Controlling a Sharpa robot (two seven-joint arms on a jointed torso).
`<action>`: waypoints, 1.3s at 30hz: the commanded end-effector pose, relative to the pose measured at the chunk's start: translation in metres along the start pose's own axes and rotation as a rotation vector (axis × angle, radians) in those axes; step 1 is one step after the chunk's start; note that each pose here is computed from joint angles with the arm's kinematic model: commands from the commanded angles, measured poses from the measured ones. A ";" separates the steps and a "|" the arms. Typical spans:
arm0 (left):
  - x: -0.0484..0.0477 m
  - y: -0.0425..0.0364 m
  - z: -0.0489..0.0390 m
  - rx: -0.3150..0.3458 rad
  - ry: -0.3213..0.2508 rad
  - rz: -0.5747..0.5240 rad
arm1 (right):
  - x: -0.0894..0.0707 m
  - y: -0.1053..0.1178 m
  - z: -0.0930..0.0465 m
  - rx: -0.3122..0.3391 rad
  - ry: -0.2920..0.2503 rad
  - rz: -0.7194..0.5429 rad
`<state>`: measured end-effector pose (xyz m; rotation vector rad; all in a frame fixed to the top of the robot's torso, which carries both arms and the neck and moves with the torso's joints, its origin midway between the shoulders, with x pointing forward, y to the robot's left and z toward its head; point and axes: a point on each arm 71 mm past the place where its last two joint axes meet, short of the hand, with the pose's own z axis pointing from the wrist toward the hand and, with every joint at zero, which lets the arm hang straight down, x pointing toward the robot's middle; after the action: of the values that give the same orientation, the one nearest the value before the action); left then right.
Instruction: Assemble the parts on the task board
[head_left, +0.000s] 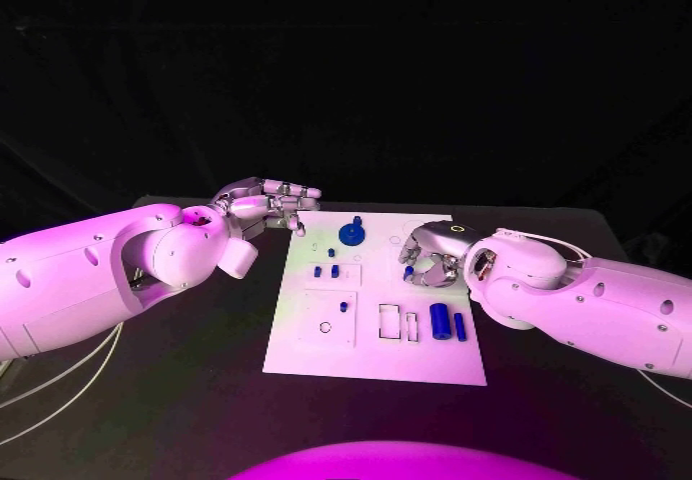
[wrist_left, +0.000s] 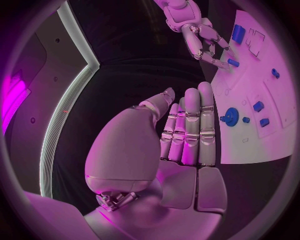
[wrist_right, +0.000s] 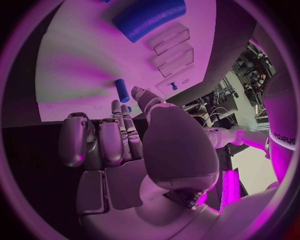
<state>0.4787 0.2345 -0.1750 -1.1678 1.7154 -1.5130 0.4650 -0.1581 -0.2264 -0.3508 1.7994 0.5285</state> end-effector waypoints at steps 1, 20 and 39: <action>0.0023 -0.0011 0.0002 0.004 0.022 0.005 | 0.006 0.000 0.002 0.003 0.041 -0.019; 0.0018 -0.0008 0.0001 0.000 0.020 0.006 | 0.012 -0.005 0.005 0.036 0.051 -0.036; 0.0014 -0.0004 0.0000 -0.005 0.020 0.006 | 0.012 -0.003 0.005 0.026 0.050 -0.039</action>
<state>0.4786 0.2351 -0.1756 -1.1658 1.7260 -1.5055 0.4685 -0.1570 -0.2355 -0.3630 1.8196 0.4948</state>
